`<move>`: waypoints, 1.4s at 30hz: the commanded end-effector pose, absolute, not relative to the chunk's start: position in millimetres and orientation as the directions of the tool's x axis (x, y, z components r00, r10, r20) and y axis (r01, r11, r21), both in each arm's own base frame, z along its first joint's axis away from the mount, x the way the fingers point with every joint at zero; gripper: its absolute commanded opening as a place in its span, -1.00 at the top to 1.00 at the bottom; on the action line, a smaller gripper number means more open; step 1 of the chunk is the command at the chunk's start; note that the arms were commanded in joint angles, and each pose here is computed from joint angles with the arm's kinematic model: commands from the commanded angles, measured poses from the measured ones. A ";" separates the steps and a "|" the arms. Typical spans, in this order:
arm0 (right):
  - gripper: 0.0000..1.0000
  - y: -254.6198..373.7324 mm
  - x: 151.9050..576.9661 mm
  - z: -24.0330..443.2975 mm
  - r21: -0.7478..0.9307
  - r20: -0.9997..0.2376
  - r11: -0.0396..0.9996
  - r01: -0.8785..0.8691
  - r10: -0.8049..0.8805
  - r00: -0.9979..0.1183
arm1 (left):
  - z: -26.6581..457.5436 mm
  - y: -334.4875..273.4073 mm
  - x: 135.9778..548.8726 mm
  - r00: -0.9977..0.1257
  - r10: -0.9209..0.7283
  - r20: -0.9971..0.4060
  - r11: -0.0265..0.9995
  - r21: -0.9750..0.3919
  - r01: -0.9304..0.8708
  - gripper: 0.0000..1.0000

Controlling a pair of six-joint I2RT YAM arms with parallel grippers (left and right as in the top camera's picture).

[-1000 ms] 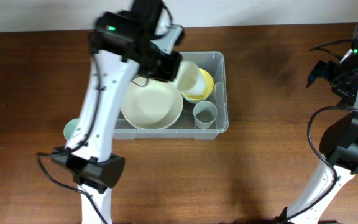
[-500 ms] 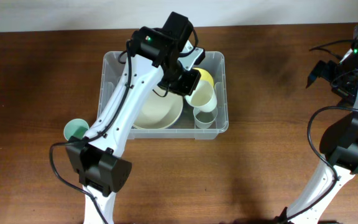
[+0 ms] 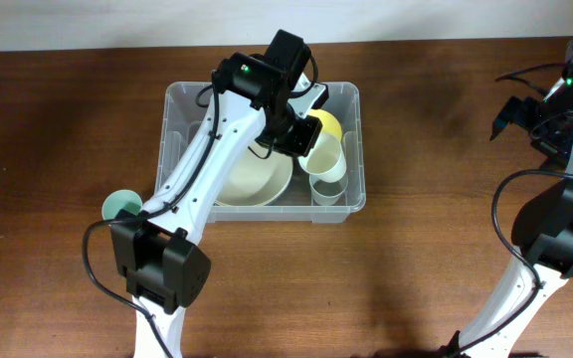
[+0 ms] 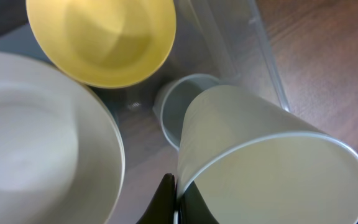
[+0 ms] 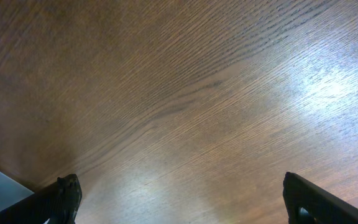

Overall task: Pack container
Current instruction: 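Lower the cream cup into the grey cup and open the left gripper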

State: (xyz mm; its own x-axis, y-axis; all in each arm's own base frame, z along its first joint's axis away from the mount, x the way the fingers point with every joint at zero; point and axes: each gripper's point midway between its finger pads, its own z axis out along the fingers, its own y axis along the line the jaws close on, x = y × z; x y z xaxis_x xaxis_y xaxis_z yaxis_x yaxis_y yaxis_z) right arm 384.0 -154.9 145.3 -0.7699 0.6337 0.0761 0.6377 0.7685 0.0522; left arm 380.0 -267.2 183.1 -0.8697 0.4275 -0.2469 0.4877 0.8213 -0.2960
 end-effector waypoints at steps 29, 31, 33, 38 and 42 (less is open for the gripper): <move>-0.98 -157.2 380.8 159.9 0.058 0.040 0.769 0.636 0.635 -0.771 | 138.4 -271.7 379.7 -0.877 0.451 -0.167 0.819 -0.312 0.481 0.34; -0.98 -157.2 380.8 159.9 0.058 0.040 0.769 0.636 0.635 -0.771 | 137.9 -270.7 380.7 -0.877 0.451 -0.168 0.822 -0.305 0.481 0.24; -0.98 -157.2 380.8 159.9 0.058 0.040 0.769 0.636 0.635 -0.771 | 137.1 -268.3 383.2 -0.876 0.450 -0.172 0.828 -0.287 0.482 0.11; -0.98 -157.2 380.7 159.9 0.058 0.040 0.769 0.636 0.635 -0.771 | 137.4 -261.4 392.7 -0.876 0.442 -0.192 0.843 -0.244 0.479 -0.94; -0.98 -157.2 380.7 159.9 0.058 0.040 0.769 0.636 0.635 -0.772 | 151.8 -248.8 409.4 -0.884 0.405 -0.234 0.858 -0.237 0.455 -0.99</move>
